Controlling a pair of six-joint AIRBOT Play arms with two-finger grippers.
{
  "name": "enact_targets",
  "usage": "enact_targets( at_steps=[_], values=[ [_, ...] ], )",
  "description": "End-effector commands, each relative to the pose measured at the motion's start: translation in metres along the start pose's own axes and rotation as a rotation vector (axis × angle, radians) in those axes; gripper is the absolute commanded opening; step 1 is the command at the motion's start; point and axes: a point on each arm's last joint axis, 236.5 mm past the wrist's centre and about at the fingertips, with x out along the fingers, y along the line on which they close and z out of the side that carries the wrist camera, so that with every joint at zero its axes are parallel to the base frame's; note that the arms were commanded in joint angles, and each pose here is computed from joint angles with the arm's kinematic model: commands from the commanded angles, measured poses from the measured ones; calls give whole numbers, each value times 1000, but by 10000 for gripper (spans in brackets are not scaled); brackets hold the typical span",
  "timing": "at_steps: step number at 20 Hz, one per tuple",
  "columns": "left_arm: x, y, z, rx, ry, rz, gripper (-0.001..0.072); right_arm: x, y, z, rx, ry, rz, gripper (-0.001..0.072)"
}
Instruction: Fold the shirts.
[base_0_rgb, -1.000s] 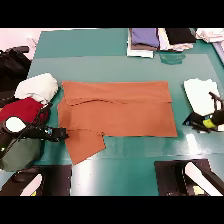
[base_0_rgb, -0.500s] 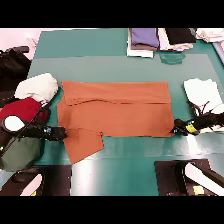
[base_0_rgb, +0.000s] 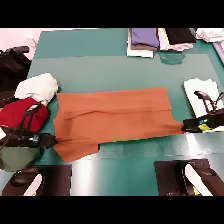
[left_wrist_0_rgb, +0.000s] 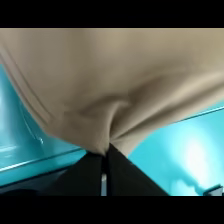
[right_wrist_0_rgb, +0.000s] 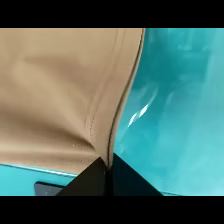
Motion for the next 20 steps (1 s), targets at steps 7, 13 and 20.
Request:
enact_targets(
  at_steps=[7, 13, 20],
  values=[
    [3, 25, 158, 93, -221, 105, 27, -9, 15, 121, -64, -108, -33, 13],
    [68, 49, 219, 99, -152, 110, 28, 26, 30, 184, -109, -39, -18, 16],
    [50, 40, 243, 88, -190, 102, 485, 18, 40, 230, -55, -117, 153, 350]
  ],
)
